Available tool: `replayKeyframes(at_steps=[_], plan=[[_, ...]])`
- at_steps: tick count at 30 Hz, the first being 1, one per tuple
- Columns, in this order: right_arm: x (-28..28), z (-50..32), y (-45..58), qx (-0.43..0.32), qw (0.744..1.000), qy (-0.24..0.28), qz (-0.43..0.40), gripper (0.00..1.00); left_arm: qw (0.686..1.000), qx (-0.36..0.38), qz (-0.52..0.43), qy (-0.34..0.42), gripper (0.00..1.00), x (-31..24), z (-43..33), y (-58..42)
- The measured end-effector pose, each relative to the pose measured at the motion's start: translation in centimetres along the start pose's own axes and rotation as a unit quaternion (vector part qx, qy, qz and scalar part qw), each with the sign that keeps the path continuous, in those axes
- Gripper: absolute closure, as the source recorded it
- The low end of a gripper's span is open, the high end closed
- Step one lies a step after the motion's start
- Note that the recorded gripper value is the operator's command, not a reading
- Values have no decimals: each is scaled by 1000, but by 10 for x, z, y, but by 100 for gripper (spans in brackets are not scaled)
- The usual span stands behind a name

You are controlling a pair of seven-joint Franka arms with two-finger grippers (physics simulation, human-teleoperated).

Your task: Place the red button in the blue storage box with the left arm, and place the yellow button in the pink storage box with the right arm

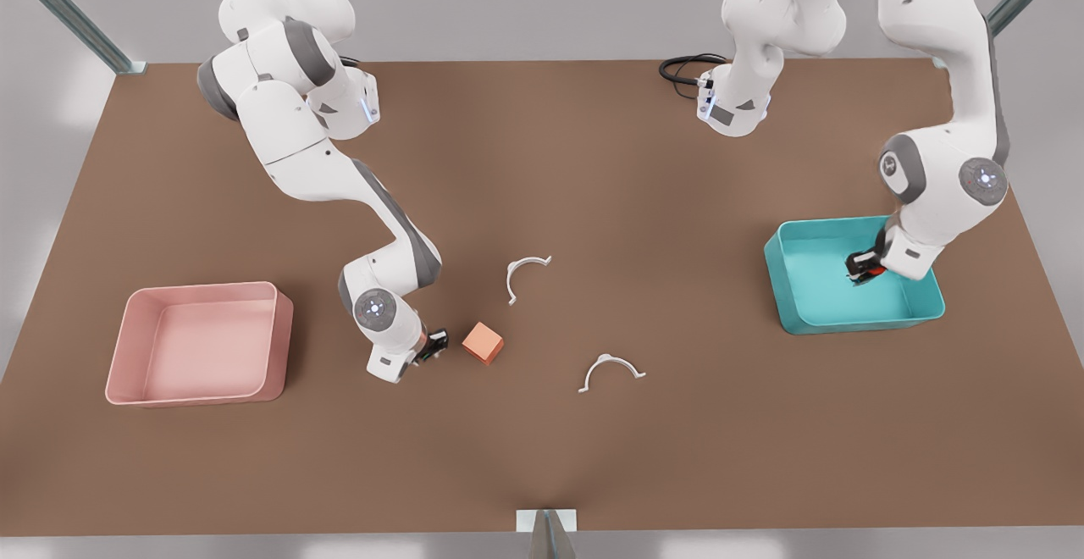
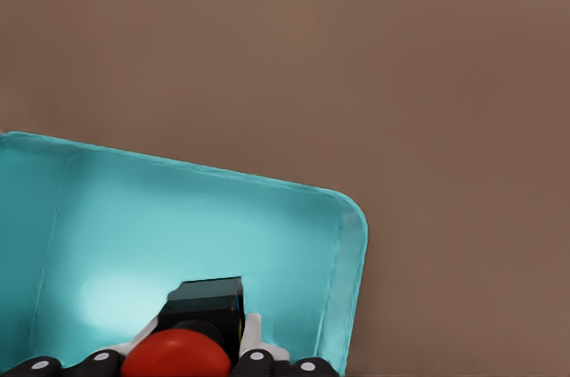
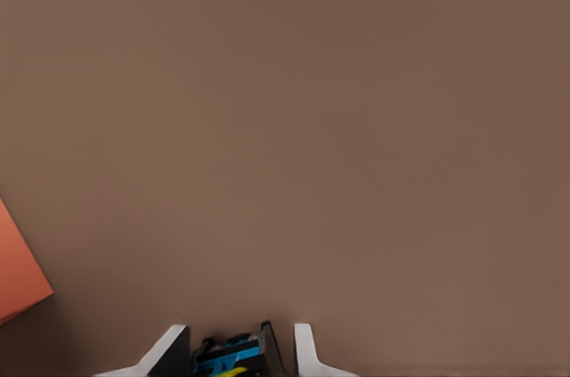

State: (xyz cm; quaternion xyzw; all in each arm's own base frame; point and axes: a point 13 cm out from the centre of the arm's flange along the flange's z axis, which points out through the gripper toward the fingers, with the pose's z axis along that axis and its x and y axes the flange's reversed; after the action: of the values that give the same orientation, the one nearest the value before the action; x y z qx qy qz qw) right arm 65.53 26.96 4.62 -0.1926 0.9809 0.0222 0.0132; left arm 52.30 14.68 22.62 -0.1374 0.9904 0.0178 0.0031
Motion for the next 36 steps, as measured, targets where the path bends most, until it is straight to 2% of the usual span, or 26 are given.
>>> replayKeyframes(at_steps=[1, 3, 7, 8, 11, 13, 16, 19, 25, 30, 36], plan=[[1, 1, 0, -1, 1000, 1, -1, 63, 1000, -5, -15, 20, 56, 7, 16, 35], [2, 1, 1, -2, 1000, 3, -3, 69, 999, -6, 11, 50, 0, 15, 40, 39], [0, -10, 2, -2, 1000, 2, -9, 68, 994, 13, 84, 72, 0, 17, 55, 16], [0, -12, 2, -2, 1000, 3, -11, 62, 993, 17, 97, 64, 0, 6, 41, 15], [3, -13, 1, -1, 1000, 9, -14, 60, 990, 26, 139, -1, 0, -69, -77, -21], [4, -13, 1, -1, 1000, 12, -15, 60, 986, 37, 161, -28, 0, -88, -146, -58], [2, -21, -1, 2, 1000, 9, -17, 61, 978, 55, 197, -35, 0, -74, -205, -97], [-5, -56, -9, 11, 1000, -8, -18, 62, 967, 39, 249, -33, 0, -56, -239, -142], [47, -119, -74, 33, 999, -9, 17, 62, 963, 13, 268, 20, 0, -37, -214, -170], [94, -163, -147, 46, 997, -15, 64, 62, 966, 7, 259, 21, 0, -41, -206, -172], [144, -177, -244, 33, 991, -17, 126, 62, 967, 6, 253, 18, 0, -41, -207, -176]])
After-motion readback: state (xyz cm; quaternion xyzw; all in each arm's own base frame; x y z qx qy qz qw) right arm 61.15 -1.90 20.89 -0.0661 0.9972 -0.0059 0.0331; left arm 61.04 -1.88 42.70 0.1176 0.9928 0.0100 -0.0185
